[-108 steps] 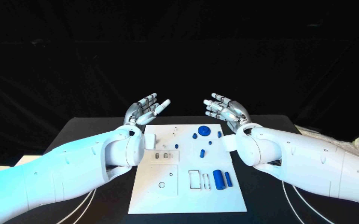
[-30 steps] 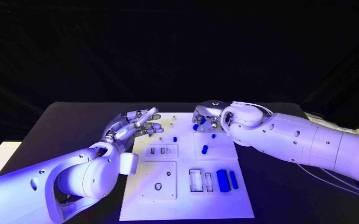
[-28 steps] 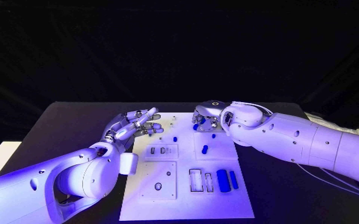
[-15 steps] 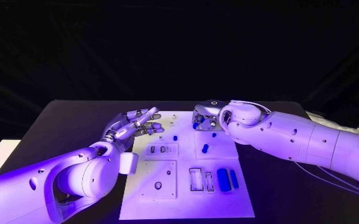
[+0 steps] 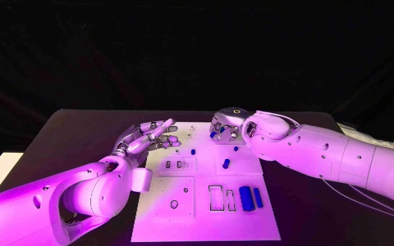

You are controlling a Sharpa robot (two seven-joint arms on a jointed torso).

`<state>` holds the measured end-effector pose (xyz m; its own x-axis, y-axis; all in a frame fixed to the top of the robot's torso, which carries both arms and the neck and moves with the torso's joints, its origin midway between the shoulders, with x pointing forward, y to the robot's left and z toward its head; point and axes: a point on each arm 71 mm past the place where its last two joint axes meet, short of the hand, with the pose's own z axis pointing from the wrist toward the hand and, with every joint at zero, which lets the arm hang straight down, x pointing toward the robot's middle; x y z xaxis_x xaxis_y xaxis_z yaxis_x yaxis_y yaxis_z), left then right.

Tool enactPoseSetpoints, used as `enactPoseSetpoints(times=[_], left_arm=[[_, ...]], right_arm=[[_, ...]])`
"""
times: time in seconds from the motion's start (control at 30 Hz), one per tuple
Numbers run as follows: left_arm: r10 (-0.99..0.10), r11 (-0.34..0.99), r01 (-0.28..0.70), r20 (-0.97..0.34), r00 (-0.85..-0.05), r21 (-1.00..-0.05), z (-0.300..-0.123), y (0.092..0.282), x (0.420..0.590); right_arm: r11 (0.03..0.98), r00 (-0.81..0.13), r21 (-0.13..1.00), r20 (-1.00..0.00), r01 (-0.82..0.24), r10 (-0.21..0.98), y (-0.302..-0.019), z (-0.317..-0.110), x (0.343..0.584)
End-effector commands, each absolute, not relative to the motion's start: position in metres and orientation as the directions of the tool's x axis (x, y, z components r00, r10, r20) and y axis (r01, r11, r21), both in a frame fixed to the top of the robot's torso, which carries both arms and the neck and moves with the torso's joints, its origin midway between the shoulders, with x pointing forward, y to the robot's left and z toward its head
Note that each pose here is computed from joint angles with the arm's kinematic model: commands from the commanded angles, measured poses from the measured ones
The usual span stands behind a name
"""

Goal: Assemble the parts on the task board

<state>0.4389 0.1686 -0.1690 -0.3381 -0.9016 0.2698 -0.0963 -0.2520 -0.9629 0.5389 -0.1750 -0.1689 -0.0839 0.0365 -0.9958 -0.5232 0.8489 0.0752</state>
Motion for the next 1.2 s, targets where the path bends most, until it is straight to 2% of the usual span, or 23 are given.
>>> enactPoseSetpoints(times=[0.03,0.17,0.5,1.2], left_arm=[[-0.893,-0.261,-0.096,0.278,-0.353,-0.960,-0.168,0.168,0.439],[-0.895,-0.260,-0.094,0.276,-0.349,-0.961,-0.168,0.170,0.440],[-0.894,-0.261,-0.094,0.277,-0.352,-0.961,-0.167,0.169,0.441],[-0.890,-0.263,-0.090,0.278,-0.362,-0.961,-0.163,0.166,0.441]], right_arm=[[0.833,0.015,0.133,-0.986,-0.537,0.168,-0.171,-0.154,0.537],[0.835,0.031,0.155,-0.979,-0.529,0.201,-0.166,-0.150,0.539],[0.853,0.028,0.159,-0.980,-0.498,0.199,-0.145,-0.153,0.551],[0.883,-0.004,0.131,-0.990,-0.450,0.144,-0.123,-0.163,0.568]])
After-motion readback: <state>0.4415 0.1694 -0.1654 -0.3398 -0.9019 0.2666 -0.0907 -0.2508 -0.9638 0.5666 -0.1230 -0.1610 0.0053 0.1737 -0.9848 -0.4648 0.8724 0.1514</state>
